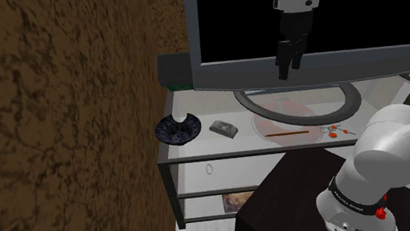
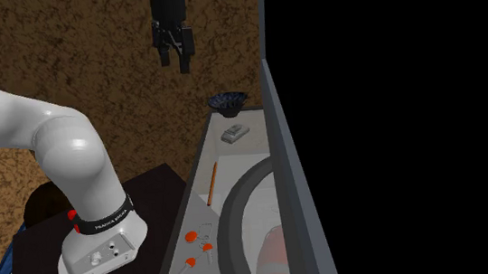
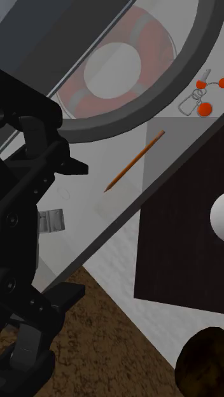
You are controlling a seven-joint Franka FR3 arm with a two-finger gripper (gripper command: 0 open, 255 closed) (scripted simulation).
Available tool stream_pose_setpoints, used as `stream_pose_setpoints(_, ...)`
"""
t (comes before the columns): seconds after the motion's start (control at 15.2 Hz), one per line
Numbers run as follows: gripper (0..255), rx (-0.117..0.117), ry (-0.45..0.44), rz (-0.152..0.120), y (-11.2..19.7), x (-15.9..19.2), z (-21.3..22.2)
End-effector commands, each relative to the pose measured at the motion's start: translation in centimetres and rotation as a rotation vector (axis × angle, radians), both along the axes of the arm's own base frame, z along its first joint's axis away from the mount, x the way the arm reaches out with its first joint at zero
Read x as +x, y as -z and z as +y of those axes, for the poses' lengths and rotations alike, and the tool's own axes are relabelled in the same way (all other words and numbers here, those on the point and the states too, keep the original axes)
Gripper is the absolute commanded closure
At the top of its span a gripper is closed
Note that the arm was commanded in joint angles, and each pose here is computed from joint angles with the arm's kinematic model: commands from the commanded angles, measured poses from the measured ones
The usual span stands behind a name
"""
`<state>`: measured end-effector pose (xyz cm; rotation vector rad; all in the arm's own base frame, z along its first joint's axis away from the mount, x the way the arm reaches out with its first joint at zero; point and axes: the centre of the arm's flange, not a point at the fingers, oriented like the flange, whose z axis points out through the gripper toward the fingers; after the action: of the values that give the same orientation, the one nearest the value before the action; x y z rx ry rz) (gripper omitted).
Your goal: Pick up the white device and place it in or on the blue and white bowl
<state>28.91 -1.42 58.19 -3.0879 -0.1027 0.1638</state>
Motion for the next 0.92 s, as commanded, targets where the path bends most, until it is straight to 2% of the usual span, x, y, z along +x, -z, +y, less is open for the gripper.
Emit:
stream_pose_setpoints(0.0,0,0.000,0.000,0.000,0.0,0.0,0.0)
stream_pose_setpoints(0.86,0,-0.037,0.019,-0.060,13.6,9.0,3.6)
